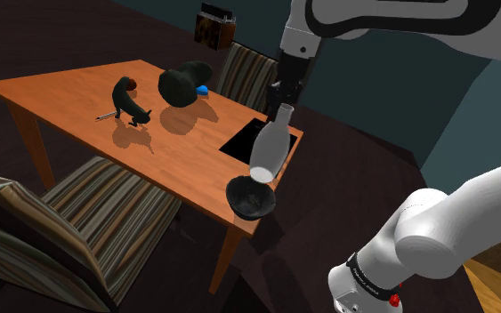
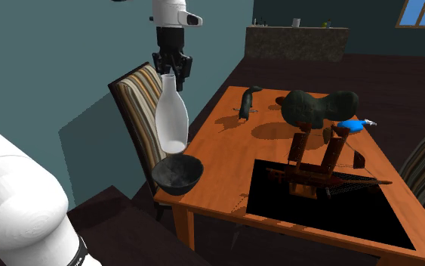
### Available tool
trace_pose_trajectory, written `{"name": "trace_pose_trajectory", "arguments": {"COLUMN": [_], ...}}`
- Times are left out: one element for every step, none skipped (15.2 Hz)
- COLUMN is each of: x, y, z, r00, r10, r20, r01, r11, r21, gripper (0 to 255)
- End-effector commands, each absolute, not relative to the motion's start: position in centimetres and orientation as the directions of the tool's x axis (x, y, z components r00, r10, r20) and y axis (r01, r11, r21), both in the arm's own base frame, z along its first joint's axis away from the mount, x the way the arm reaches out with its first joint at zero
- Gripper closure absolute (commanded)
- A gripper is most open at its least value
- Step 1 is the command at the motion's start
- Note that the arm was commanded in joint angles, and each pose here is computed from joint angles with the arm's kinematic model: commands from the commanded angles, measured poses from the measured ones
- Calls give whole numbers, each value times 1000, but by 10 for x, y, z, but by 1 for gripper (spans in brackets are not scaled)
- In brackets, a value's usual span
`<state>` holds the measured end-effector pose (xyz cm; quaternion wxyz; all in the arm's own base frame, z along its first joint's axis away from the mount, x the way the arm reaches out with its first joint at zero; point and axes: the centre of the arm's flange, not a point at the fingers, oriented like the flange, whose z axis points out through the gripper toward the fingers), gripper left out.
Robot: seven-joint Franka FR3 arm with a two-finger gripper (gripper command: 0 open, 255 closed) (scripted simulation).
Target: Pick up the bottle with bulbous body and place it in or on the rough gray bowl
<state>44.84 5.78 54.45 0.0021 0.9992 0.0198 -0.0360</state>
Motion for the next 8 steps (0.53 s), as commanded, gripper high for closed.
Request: {"name": "trace_pose_trajectory", "arguments": {"x": [448, 448, 448, 448, 448, 448, 448, 448], "y": [58, 58, 58, 58, 58, 58, 58, 58], "z": [533, 528, 523, 518, 512, 507, 502, 496], "r00": [997, 997, 997, 997, 997, 997, 997, 997], "r10": [40, 40, 40, 40, 40, 40, 40, 40], "r20": [-71, -71, -71, -71, -71, -71, -71, -71], "r01": [40, 40, 40, 40, 40, 40, 40, 40], "r11": [-999, -999, -999, -999, -999, -999, -999, -999], "r21": [3, 3, 3, 3, 3, 3, 3, 3], "gripper": [255, 255, 255, 255, 255, 255, 255, 255]}}
